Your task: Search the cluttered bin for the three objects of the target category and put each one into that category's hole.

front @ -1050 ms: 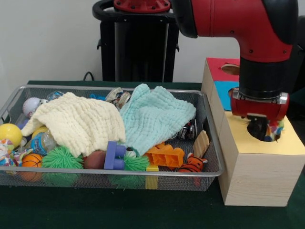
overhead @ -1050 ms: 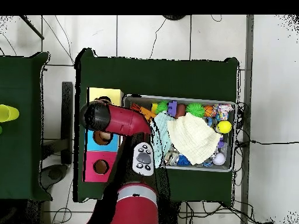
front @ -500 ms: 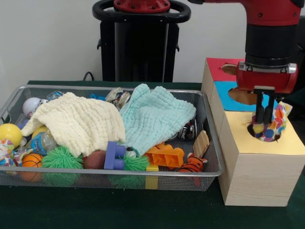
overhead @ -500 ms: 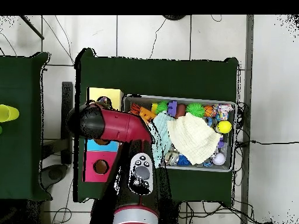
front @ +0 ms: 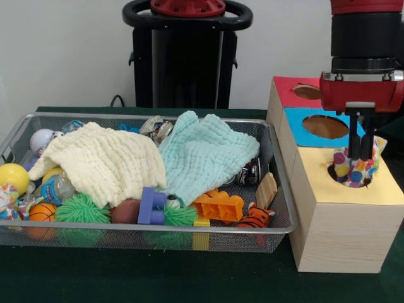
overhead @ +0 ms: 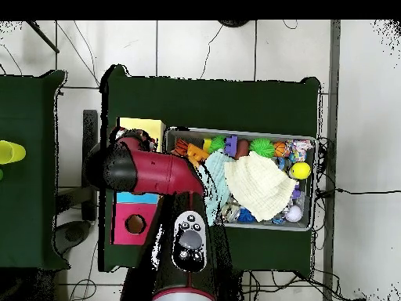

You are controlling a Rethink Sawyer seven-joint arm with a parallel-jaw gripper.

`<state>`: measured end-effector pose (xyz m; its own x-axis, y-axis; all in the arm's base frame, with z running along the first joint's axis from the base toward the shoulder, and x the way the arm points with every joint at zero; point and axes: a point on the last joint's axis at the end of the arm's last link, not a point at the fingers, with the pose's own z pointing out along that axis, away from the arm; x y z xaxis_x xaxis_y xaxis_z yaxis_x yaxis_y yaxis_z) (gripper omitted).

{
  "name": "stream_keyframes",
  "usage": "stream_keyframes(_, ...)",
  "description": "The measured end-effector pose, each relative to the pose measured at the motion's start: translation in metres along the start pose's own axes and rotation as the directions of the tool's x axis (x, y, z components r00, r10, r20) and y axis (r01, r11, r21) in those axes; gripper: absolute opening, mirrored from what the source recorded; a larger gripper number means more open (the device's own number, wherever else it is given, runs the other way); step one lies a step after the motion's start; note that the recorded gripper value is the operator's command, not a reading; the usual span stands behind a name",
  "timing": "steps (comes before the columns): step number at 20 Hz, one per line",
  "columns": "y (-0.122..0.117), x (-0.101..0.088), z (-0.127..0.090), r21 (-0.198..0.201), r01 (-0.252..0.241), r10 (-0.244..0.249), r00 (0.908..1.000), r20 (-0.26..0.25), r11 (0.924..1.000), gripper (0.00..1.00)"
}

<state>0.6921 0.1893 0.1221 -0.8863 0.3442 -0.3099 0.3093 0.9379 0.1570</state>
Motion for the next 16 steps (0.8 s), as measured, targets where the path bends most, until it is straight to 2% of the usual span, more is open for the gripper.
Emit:
stream_keyframes(6, 0.01, -0.002, -0.018, -0.01, 0.01, -0.01, 0.9999, 0.006, 0.9999, 0.0)
stream_keyframes(8, 0.016, 0.005, -0.023, -0.01, 0.021, -0.021, 0.9997, -0.016, 0.9997, 0.0)
stream_keyframes(11, 0.027, 0.023, -0.03, -0.008, 0.043, -0.043, 0.9963, -0.074, 0.999, 0.0)
stream_keyframes(16, 0.031, 0.052, -0.03, 0.004, 0.06, -0.059, 0.9846, -0.165, 0.9982, 0.0)
